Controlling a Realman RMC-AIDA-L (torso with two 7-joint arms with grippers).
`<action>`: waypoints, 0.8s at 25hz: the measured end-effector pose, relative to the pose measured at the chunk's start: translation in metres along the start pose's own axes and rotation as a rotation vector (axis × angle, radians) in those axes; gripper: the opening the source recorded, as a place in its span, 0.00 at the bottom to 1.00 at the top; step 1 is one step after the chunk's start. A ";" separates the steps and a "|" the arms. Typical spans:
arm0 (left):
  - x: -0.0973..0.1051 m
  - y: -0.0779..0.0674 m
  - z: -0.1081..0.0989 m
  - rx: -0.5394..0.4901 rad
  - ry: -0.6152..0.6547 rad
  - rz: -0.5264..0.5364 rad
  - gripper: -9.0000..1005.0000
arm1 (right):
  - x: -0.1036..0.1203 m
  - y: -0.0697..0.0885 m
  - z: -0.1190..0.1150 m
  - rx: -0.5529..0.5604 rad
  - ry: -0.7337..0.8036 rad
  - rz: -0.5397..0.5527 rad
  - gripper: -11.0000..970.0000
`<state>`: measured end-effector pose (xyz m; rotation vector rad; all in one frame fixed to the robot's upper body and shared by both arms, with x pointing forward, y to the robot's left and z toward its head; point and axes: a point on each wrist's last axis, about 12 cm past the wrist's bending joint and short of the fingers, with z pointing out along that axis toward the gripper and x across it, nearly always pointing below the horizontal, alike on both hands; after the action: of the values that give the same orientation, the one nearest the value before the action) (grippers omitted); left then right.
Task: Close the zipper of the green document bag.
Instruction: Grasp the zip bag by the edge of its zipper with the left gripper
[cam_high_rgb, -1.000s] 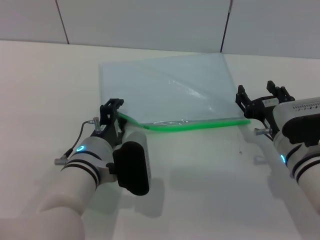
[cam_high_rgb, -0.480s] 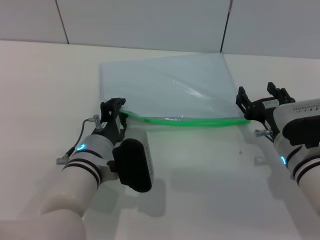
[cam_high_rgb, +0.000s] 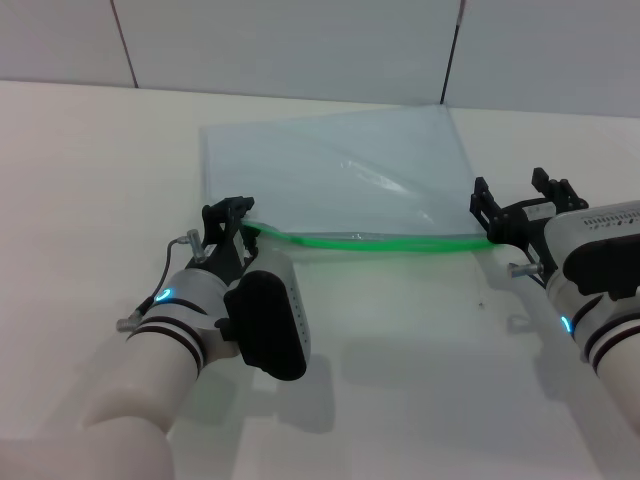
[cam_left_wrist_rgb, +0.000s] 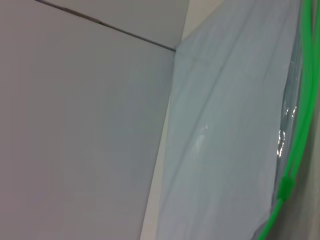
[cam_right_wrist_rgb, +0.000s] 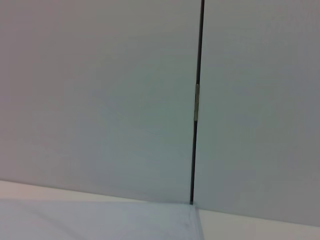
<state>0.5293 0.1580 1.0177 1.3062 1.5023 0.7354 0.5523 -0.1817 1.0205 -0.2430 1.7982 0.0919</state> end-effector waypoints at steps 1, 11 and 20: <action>0.000 0.000 0.000 -0.001 0.001 -0.007 0.34 | 0.000 0.000 0.000 0.000 0.000 0.000 0.77; -0.006 0.004 -0.003 -0.024 -0.005 -0.114 0.30 | 0.005 0.002 -0.003 -0.017 0.017 -0.012 0.77; -0.005 0.005 -0.003 -0.038 0.001 -0.147 0.11 | 0.007 0.009 -0.006 -0.051 0.023 -0.027 0.77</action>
<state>0.5282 0.1553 1.0249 1.1533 1.5599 0.6664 0.5429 -0.1755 1.0145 -0.3055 1.8161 0.1169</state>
